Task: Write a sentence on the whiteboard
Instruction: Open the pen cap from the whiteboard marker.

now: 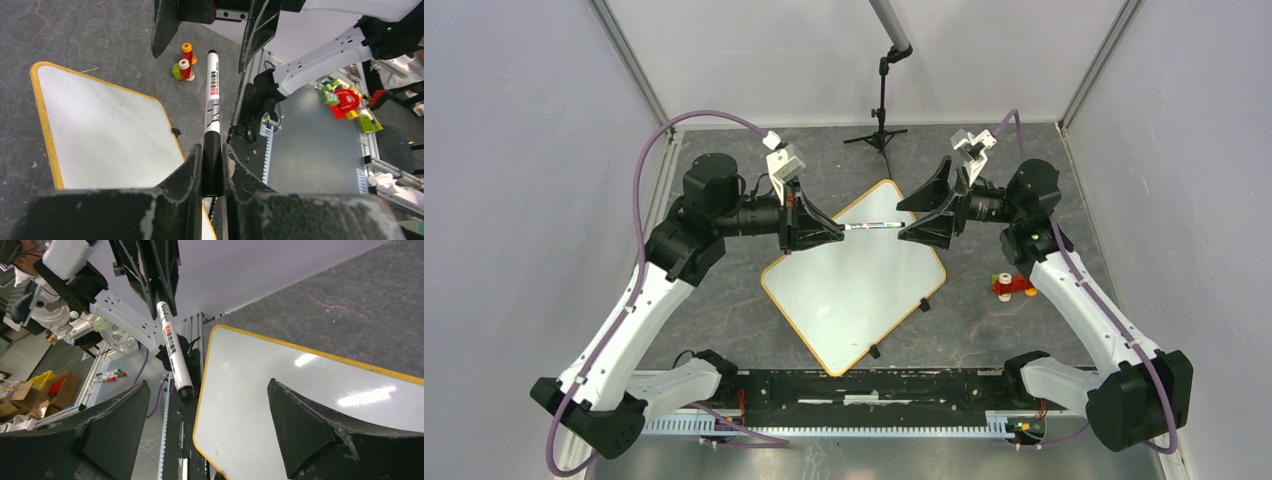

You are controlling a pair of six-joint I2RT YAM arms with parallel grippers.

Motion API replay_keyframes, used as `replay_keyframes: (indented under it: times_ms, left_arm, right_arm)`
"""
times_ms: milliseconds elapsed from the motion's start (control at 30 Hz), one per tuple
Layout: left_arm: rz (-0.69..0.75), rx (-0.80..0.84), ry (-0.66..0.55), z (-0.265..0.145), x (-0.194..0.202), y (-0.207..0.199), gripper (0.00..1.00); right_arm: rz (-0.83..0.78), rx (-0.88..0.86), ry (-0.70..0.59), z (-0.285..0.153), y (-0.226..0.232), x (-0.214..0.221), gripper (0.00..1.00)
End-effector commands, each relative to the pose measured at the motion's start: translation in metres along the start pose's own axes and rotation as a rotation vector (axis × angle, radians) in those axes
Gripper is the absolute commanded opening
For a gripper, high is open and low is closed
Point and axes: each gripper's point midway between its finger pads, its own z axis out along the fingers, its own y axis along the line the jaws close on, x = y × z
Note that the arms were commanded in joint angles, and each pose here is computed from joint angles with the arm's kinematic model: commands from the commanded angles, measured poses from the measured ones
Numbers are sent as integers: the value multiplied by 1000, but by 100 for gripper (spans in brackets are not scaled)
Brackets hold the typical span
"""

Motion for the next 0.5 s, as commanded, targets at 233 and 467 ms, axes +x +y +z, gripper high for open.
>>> replay_keyframes:
  times_ms: [233,467]
  left_arm:
    - [-87,120,-52,14,-29,-8,2]
    - [-115,81,-74,16,-27,1,2]
  right_arm:
    - [20,-182,-97,22,51,-30,69]
    - [38,-174,-88,23,54,-22,52]
